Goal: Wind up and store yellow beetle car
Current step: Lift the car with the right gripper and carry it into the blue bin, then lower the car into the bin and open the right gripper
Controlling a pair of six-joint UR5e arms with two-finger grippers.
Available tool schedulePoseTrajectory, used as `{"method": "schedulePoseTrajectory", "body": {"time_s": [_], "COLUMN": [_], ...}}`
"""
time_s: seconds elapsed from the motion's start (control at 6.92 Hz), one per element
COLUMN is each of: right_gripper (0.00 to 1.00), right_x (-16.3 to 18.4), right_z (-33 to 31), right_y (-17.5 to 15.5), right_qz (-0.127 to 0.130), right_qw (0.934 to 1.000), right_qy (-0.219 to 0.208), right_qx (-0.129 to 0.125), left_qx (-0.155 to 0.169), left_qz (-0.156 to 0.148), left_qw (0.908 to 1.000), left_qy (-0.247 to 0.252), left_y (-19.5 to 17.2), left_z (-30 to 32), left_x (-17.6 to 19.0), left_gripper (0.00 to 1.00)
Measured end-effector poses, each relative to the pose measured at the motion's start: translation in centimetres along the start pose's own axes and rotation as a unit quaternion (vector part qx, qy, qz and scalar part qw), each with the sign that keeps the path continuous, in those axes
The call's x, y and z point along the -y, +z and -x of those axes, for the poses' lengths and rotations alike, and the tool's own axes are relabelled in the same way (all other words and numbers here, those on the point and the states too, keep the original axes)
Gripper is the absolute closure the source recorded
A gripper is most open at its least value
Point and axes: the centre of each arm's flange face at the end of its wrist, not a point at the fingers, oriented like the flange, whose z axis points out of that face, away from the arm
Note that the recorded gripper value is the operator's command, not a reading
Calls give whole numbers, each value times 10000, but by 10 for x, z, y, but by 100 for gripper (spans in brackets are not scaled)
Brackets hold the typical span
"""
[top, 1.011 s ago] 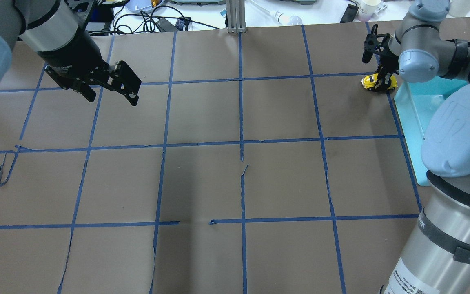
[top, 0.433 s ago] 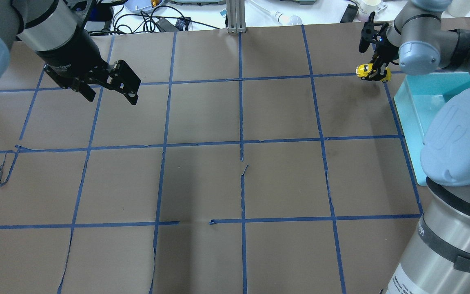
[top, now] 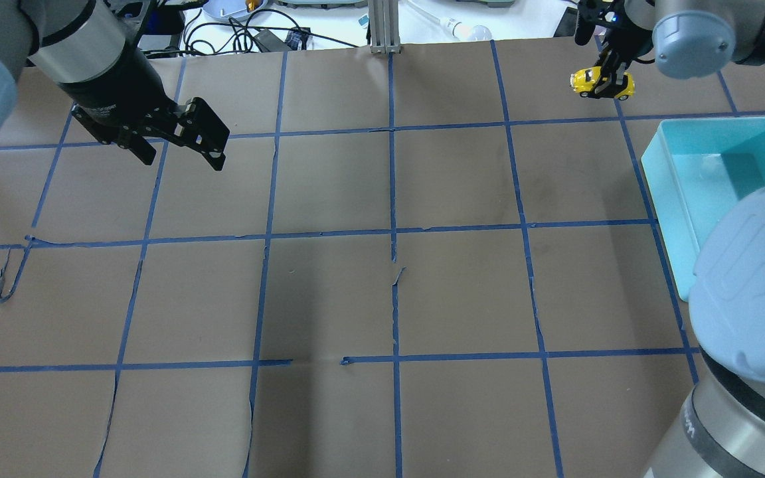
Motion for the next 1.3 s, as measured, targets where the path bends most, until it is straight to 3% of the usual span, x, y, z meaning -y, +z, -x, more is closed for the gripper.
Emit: {"method": "schedulePoseTrajectory", "body": {"time_s": [0.29, 0.58, 0.72, 1.01, 1.3], "right_gripper": [100, 100, 100, 100, 100], "right_x": [-35, -115, -150, -204, -224], "right_z": [25, 32, 38, 64, 87], "right_y": [-56, -68, -60, -19, 21], "right_qz": [464, 567, 603, 612, 593], "right_qw": [9980, 9944, 9917, 9864, 9849], "right_qy": [-114, -285, -449, -383, -272], "right_qx": [412, 848, 1047, 1480, 1603], "left_qx": [-3, 2, 10, 16, 17], "left_qz": [0, -24, -49, -64, -65], "left_qw": [10000, 10000, 10000, 10000, 10000], "left_qy": [-6, -1, 4, 5, 0], "left_y": [0, 0, 0, -1, -1], "left_z": [1, 0, 1, 1, 1], "left_x": [0, 1, 1, 1, 1], "left_gripper": [0, 0, 0, 0, 0]}}
